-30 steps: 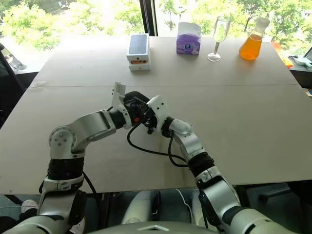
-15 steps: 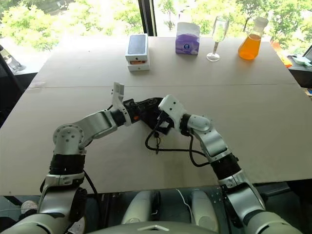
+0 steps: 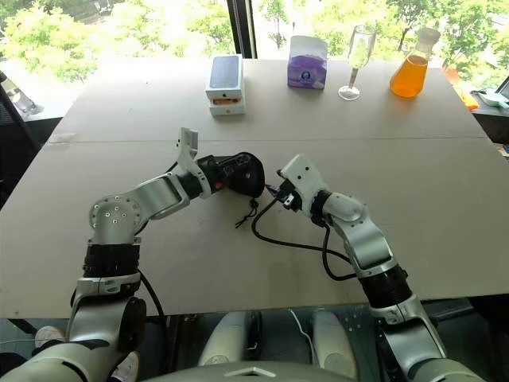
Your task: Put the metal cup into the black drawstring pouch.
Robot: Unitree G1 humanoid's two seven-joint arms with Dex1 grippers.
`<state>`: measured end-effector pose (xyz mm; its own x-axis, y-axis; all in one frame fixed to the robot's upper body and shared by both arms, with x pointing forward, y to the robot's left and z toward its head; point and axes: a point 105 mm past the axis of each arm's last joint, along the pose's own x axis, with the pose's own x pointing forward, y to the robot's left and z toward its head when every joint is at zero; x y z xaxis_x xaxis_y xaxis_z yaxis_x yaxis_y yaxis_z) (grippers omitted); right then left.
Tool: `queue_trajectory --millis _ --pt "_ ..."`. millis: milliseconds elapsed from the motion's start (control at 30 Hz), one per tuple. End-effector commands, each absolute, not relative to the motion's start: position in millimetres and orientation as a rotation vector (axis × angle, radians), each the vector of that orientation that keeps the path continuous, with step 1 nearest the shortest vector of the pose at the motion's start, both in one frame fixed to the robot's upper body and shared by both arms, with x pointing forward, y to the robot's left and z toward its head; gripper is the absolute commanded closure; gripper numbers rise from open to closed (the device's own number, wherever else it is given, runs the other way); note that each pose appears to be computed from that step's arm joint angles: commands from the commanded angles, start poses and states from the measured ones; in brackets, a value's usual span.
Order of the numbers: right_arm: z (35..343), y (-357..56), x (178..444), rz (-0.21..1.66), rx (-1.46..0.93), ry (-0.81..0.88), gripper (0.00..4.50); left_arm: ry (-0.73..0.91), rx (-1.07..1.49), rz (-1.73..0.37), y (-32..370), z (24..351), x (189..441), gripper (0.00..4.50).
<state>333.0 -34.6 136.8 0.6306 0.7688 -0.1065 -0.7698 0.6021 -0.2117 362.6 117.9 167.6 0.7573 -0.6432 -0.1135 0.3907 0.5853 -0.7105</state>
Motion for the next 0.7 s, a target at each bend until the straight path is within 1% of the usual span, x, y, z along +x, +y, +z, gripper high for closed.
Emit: queue_trajectory --millis 33,167,200,400,567,600,667,700 --pt "150.1 -34.7 314.6 0.949 -0.122 0.016 1.49 0.303 -0.738 -0.624 126.6 189.6 366.3 4.50" --pt "129.3 -20.5 296.3 1.026 0.011 0.173 0.03 0.298 -0.737 -0.621 127.2 192.2 369.0 4.50" --pt "126.9 -17.0 296.0 1.026 0.042 0.193 0.03 0.299 -0.737 -0.622 127.0 192.8 369.5 4.50" --pt "116.5 6.1 313.0 0.982 0.158 0.262 0.03 0.302 -0.729 -0.628 125.8 194.0 370.1 4.50" --pt "97.5 25.1 321.5 0.981 0.166 0.322 0.03 0.292 -0.735 -0.632 125.2 197.7 370.1 4.50" --pt "96.8 26.3 323.0 0.979 0.160 0.316 0.27 0.288 -0.735 -0.634 124.6 199.0 369.7 4.50" --pt "98.3 24.3 330.1 0.939 0.160 0.294 0.92 0.274 -0.738 -0.638 125.4 202.9 369.0 4.50" --pt "99.5 22.2 333.3 0.922 0.160 0.281 1.42 0.269 -0.740 -0.639 126.2 204.3 368.7 4.50"
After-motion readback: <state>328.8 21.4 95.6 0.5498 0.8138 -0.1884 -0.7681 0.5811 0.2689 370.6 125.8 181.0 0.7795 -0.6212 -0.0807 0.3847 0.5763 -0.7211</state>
